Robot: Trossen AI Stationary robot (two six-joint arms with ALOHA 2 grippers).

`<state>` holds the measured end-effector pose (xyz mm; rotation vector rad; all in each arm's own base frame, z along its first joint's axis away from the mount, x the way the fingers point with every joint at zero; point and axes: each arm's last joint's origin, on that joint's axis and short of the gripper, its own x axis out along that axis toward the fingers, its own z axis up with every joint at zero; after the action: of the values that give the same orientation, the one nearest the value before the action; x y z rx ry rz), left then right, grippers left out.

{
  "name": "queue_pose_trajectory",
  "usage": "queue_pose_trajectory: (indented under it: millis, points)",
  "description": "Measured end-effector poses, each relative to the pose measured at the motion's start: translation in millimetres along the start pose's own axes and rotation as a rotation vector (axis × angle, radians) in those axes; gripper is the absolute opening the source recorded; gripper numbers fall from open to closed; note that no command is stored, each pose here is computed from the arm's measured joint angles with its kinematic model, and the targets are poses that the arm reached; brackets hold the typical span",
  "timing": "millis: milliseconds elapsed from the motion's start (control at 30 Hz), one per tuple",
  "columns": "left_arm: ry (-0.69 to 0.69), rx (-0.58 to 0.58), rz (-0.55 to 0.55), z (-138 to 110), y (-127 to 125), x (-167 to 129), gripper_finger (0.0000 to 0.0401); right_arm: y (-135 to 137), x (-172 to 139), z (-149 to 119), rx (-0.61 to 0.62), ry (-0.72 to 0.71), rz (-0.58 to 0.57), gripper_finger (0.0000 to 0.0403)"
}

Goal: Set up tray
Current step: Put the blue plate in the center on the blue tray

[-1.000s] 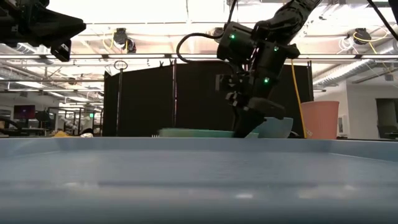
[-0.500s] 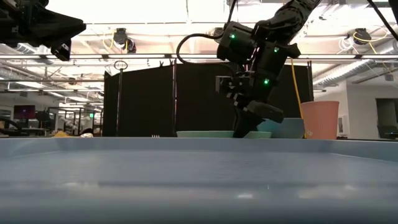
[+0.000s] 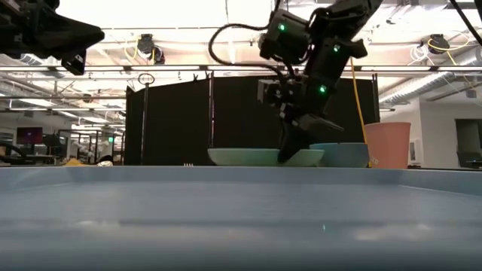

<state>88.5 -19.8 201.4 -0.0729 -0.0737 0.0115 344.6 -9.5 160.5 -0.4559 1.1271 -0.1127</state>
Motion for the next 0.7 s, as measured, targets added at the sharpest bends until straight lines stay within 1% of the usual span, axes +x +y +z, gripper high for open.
queue_pose_trajectory:
  millis: [233, 367, 533, 700]
  points:
    - [0.004, 0.001, 0.010, -0.5, 0.3, 0.0, 0.0047, -2.6, -19.4, 23.4, -0.024, -0.026, 0.003, 0.0001]
    - [0.009, 0.000, 0.010, -0.9, 0.3, 0.0, 0.0047, -2.7, -34.0, 36.6, -0.058, -0.025, -0.030, 0.0000]
    - [0.016, -0.001, 0.011, -1.6, 0.4, 0.0, 0.0047, -2.9, -53.5, 52.7, -0.079, -0.042, -0.029, 0.0000]
    - [0.019, 0.001, 0.011, -1.9, 0.4, 0.0, 0.0047, -1.8, -76.4, 68.2, -0.133, -0.050, -0.089, 0.0000]
